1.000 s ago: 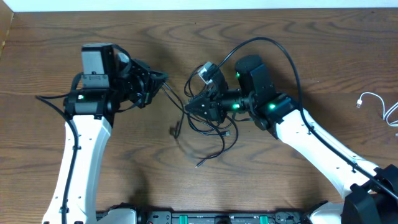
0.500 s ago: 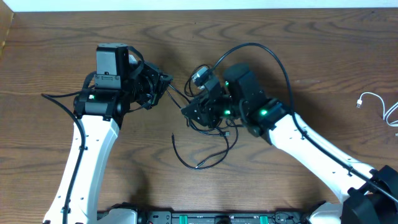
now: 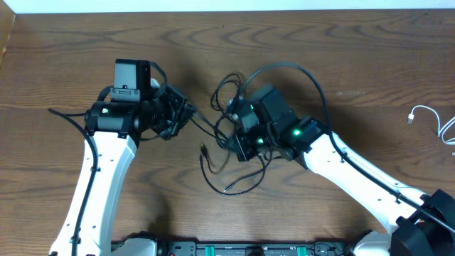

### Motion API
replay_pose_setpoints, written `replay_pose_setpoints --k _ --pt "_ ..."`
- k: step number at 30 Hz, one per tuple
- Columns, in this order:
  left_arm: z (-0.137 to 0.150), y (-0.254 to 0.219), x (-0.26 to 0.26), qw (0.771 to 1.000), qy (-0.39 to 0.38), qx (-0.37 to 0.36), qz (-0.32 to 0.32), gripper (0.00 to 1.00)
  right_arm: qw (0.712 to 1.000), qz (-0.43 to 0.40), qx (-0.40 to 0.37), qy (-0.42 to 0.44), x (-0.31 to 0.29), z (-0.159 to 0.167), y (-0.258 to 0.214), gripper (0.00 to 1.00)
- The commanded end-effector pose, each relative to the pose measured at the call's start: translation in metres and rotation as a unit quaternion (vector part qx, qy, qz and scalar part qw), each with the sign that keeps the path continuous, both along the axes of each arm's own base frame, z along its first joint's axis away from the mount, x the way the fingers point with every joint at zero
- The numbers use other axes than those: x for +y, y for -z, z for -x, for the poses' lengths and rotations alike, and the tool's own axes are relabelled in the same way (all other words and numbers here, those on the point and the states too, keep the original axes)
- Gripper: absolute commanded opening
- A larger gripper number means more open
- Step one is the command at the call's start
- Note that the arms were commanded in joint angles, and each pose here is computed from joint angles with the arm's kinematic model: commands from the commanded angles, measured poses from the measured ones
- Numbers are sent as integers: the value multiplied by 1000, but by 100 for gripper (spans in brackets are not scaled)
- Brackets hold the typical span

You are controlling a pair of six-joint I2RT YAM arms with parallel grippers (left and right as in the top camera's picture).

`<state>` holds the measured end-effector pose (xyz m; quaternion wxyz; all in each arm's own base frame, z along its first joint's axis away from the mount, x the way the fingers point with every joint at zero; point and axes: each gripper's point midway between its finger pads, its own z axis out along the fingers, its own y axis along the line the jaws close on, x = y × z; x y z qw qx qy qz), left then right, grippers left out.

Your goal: Untangle cables

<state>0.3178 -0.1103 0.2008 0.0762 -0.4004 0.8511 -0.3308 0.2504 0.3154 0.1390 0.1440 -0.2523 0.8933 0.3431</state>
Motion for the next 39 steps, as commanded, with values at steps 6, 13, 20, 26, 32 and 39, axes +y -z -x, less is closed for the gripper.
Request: replay_pose_setpoints --k 6,13,20,26,32,39 --pt "23 24 9 989 83 2 -121 8 996 67 50 24 -24 15 20 31" --pt "31 36 2 972 111 -6 -209 8 974 202 -8 98 -74 -7 46 43" --pt "32 39 -2 958 125 -19 -259 8 967 229 -20 109 -87 -9 76 45" --pt "32 47 -4 957 128 -4 -262 8 977 202 -17 73 -76 -1 99 39" --pt "30 62 -5 954 135 20 -267 8 971 227 0 70 -85 6 128 39" --pt "31 64 -5 954 134 25 -268 8 971 229 36 54 -81 15 150 13"
